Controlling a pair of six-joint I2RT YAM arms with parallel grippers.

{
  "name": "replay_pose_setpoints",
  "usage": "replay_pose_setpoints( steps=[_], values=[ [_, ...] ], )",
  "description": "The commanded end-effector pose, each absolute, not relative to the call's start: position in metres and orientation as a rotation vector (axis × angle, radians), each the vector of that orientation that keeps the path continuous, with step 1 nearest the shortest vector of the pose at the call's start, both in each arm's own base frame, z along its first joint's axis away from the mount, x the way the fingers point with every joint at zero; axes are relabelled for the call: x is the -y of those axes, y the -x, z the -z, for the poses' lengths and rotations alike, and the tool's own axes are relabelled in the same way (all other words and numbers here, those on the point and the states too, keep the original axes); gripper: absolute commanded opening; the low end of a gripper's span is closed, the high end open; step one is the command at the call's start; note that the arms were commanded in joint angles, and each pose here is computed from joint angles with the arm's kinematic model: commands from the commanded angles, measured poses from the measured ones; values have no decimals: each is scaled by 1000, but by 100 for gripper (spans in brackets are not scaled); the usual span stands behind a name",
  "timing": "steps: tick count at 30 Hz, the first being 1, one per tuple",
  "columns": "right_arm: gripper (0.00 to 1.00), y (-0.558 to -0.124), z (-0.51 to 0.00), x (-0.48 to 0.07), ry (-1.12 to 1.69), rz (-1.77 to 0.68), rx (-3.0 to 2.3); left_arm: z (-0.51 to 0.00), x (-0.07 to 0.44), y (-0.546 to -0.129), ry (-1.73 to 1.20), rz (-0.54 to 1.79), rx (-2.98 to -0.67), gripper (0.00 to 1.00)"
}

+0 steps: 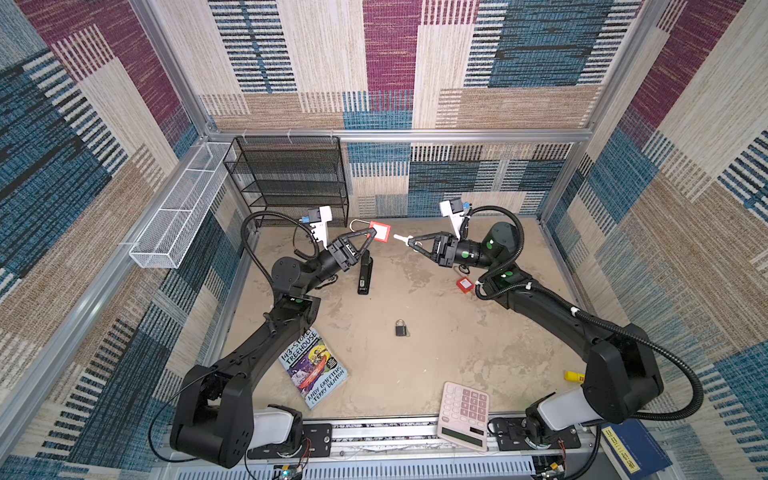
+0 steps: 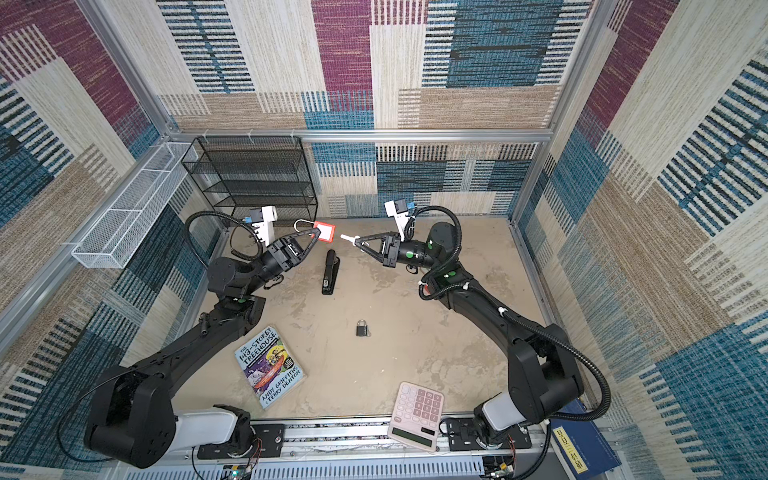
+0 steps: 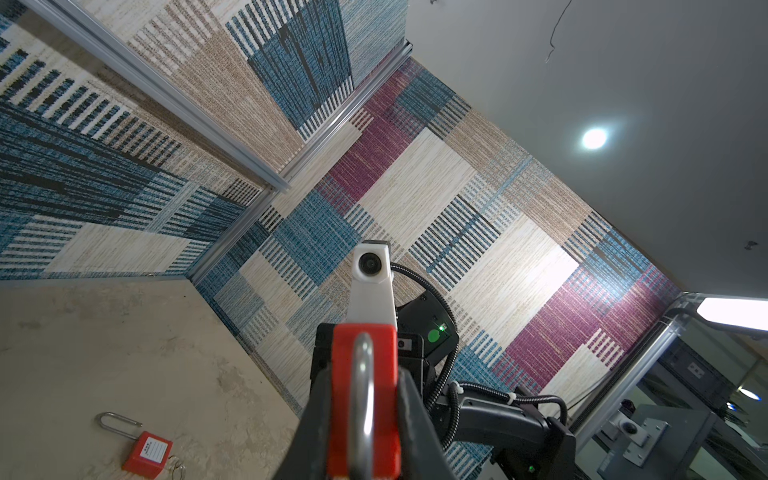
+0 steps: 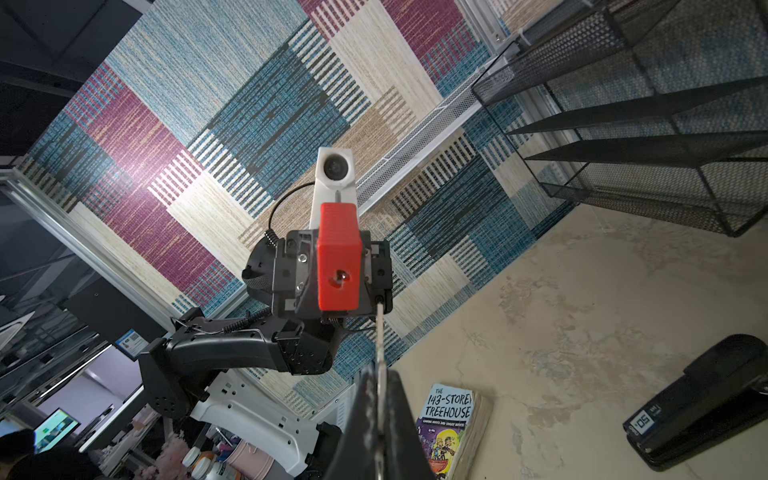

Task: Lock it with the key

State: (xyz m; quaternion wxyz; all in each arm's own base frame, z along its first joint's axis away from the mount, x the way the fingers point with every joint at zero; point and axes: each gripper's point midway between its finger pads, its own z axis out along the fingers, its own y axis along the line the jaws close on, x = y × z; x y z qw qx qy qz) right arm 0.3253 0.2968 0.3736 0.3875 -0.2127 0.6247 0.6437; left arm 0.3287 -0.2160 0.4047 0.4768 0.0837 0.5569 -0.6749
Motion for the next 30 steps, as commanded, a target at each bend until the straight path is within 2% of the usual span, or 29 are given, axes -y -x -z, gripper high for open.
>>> replay_pose_setpoints(
  steps=[1, 6, 11, 15, 19, 23, 30],
  values=[
    [0, -338, -373, -281, 439, -1558, -1590, -398, 223, -328, -237, 1699, -1389, 0],
    [0, -361, -358, -249, 259, -1362, -1675, -327, 256, -345, -242, 1826, -1674, 0],
    [0, -368, -347, -222, 160, -1241, -1720, -263, 298, -338, -285, 1960, -1899, 0],
    [0, -371, -346, -193, 77, -1186, -1721, -233, 315, -329, -303, 1990, -1977, 0],
    [0, -372, -346, -173, 28, -1171, -1717, -201, 324, -323, -305, 1954, -2108, 0],
    [0, -372, -346, -167, 5, -1176, -1708, -159, 330, -308, -329, 1834, -2350, 0],
    [0, -373, -346, -167, 5, -1193, -1705, -121, 336, -294, -422, 1660, -2511, 0]
  ],
)
